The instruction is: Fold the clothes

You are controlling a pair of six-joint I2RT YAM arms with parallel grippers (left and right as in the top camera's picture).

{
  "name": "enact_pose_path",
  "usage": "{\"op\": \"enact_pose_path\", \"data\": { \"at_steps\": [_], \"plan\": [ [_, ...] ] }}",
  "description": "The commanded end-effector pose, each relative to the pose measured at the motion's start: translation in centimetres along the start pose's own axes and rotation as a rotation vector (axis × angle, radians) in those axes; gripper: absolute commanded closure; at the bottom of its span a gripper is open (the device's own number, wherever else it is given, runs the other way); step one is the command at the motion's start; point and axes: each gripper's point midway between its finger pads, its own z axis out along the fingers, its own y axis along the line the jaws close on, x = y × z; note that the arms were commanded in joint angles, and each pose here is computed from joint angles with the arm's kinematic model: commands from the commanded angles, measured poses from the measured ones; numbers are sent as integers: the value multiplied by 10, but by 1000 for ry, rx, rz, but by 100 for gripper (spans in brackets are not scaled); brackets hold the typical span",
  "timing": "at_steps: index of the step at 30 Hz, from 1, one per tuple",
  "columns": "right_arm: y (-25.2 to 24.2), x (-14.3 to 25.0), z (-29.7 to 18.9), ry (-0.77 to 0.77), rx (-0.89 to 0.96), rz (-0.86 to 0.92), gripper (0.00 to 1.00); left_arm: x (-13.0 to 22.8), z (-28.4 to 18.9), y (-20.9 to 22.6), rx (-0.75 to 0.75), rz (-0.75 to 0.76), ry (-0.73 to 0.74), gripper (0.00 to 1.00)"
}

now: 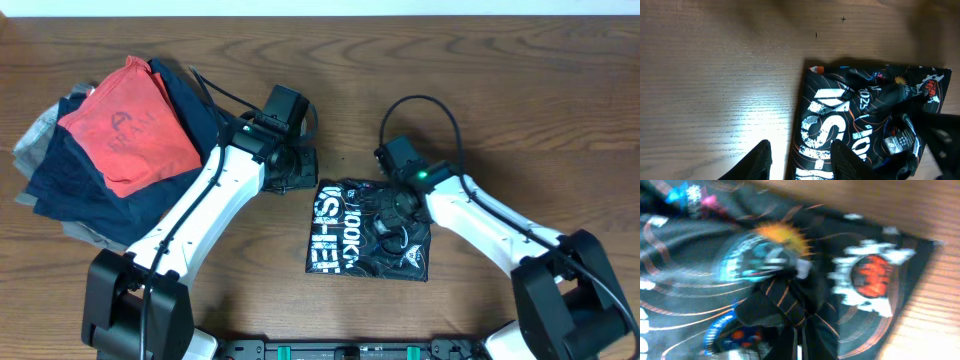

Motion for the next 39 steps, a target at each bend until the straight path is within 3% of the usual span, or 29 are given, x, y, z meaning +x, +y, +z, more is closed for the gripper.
{"op": "enact_pose_path", "data": {
  "at_steps": [1, 4, 5, 8, 11, 18, 29, 32, 36, 39],
  "plan": [
    [-34, -24, -24, -104, 49, 150, 96, 2, 5, 6, -22, -8, 14, 60],
    [-67, -23, -29, -99, 101, 229, 95, 2, 5, 6, -22, -8, 14, 60],
    [-75, -21, -28, -87, 115, 248, 90, 2, 5, 6, -22, -8, 14, 60],
    [-90, -10, -26, -34, 120, 297, 57, 2, 5, 6, -22, -8, 13, 60],
    [-72, -1, -25, 30, -4, 211, 51, 2, 5, 6, -22, -8, 13, 60],
    [-2, 21, -44, 119, -387, 13, 54, 2, 5, 6, -22, -8, 13, 60],
    [-19, 89, -11, 307, -204, 68, 61, 2, 5, 5, -20, -7, 10, 59],
    [-20, 104, 0, 327, -204, 111, 71, -1, 5, 4, -14, -5, 0, 59],
    [-22, 104, 5, 321, -193, 166, 98, -9, 6, -6, 31, 35, -29, 54],
    [-49, 101, 6, 304, -41, 331, 99, -15, 6, -17, 68, 93, -57, 53]
  ]
}}
